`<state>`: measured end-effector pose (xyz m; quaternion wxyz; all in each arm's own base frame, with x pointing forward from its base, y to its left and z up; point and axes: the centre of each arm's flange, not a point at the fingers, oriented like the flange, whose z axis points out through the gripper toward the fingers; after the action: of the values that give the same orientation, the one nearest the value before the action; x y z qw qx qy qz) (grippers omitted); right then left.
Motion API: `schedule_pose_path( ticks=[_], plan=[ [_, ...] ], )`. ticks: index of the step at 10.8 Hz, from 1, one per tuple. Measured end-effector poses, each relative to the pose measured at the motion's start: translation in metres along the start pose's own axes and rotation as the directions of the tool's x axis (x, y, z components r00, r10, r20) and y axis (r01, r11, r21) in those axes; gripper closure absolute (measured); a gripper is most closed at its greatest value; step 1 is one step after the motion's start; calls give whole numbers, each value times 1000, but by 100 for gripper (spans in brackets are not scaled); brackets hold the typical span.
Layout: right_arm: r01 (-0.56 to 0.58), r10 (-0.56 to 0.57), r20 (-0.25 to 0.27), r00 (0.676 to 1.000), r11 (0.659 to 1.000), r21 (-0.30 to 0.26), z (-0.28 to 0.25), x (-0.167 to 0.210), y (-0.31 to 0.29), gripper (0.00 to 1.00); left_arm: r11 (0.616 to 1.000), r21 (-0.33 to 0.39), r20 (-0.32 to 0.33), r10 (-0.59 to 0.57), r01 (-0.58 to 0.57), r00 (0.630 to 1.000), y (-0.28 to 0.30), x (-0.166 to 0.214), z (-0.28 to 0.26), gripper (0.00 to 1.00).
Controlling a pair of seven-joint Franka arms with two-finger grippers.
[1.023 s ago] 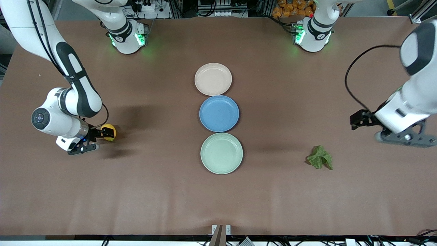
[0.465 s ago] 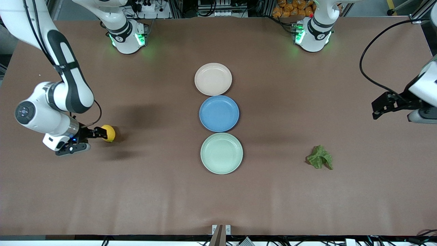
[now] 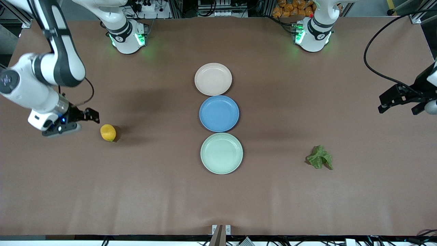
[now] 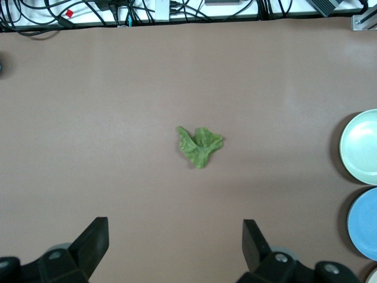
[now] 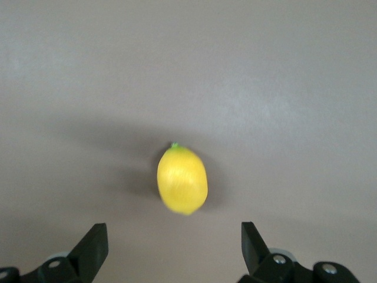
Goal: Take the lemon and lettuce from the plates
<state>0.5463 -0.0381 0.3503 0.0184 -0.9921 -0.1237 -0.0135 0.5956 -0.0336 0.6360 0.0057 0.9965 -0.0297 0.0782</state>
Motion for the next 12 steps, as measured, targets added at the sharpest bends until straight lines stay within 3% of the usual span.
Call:
schedule_pose_path(
  ticks=[2,5,8,12],
  plan=[
    [8,-8,26,1000,1000,1,-18,-25,-10,0,1000,2,15,4,-4,1000,3,-13,-1,0],
    [-25,25,45,999,1000,3,-57,-22,-11,0,1000,3,49,13,-13,999,9,-26,11,0],
    [-41,41,4,999,999,-8,-125,-1,-5,0,1000,6,55,13,-14,998,9,-34,10,0],
    [-66,66,11,998,998,-4,-206,3,4,0,1000,8,32,13,-14,999,10,-39,-4,0]
  ],
)
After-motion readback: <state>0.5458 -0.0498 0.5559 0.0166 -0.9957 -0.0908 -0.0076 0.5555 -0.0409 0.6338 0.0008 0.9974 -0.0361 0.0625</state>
